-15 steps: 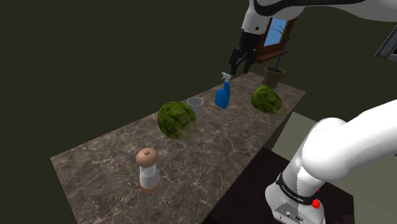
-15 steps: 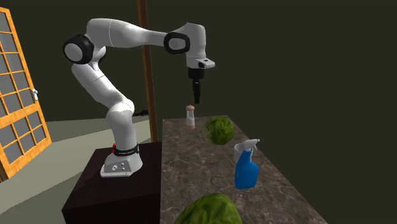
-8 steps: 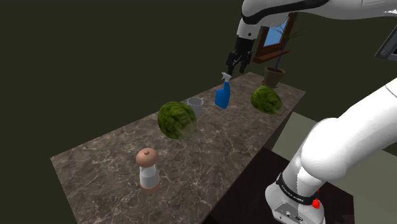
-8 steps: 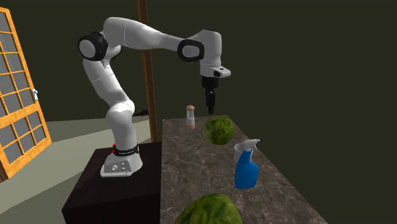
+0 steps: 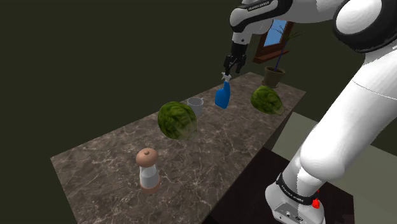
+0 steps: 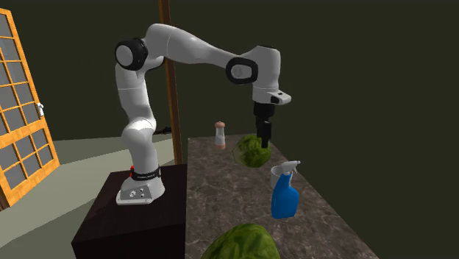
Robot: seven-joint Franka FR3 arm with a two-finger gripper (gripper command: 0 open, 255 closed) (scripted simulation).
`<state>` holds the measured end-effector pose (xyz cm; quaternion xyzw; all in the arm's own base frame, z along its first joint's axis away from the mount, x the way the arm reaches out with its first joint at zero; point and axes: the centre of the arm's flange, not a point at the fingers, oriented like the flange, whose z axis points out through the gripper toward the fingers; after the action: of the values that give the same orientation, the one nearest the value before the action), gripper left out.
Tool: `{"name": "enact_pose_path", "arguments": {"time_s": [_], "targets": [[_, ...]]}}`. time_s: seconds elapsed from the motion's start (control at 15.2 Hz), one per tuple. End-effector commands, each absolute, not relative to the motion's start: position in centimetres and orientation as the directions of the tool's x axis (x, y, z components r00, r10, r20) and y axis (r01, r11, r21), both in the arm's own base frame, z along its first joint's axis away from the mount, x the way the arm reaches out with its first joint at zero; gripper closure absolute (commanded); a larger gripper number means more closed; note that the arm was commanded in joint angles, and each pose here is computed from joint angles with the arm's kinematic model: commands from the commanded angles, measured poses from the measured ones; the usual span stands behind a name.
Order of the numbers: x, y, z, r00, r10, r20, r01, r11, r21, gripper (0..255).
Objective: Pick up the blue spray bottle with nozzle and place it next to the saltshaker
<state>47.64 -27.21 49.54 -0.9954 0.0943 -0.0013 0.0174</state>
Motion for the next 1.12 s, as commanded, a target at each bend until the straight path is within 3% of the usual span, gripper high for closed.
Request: {"name": "enact_pose_path", "arguments": {"time_s": [0.0,0.46,1.06], "targets": [[49.2,-29.2,48.8,0.982,-0.188,-0.002,-0.188,-0.982,-0.027,0],[53.6,-35.7,45.9,0.981,-0.193,-0.008,-0.193,-0.981,-0.004,0],[53.6,-35.7,41.9,0.981,-0.193,-0.008,-0.193,-0.981,-0.004,0]]}}
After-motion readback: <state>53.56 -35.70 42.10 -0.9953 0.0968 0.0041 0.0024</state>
